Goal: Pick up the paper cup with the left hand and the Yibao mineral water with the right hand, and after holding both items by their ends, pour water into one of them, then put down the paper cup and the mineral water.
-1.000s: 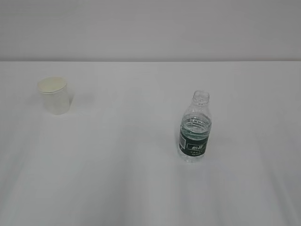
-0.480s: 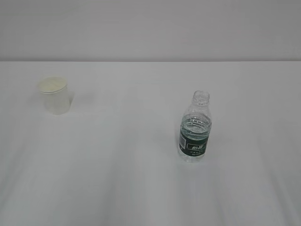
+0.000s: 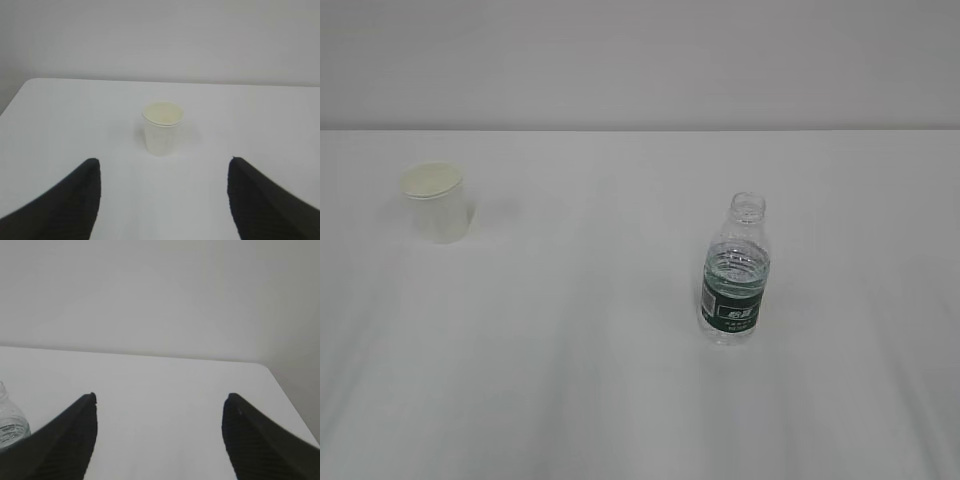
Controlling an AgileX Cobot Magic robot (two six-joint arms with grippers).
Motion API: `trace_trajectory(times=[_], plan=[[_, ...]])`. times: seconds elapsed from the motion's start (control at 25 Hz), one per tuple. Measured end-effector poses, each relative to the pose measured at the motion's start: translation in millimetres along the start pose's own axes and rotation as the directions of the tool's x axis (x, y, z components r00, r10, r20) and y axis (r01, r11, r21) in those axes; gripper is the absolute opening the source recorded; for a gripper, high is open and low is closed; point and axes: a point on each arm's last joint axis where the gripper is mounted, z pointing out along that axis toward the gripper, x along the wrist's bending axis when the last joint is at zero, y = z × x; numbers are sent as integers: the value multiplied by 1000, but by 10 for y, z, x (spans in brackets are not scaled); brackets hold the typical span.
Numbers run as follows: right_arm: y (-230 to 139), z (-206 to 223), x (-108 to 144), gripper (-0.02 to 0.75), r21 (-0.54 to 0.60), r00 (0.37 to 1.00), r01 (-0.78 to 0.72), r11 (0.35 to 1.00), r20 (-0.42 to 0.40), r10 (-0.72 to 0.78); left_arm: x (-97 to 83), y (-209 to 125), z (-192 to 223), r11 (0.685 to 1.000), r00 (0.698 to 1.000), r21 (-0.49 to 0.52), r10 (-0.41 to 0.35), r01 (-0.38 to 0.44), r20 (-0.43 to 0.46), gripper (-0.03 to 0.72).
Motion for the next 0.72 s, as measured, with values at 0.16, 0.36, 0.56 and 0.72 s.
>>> trace_trajectory(times=[0.16,0.36,0.56,0.72], plan=[[-9,64,6,589,24,1000,6,1000,-15,-6,2,-4,21,1000,1000,6,0,0,-2,561],[-43,164,62,590,71,994,68,995,-91,-62,13,-66,149,997,1000,80,-3,4,-12,547],[-79,268,110,589,117,988,84,990,-143,-67,22,-111,233,992,1000,127,-8,10,-20,545],[-97,330,161,589,132,980,94,987,-186,-68,20,-152,299,986,1000,165,-10,14,-20,545]])
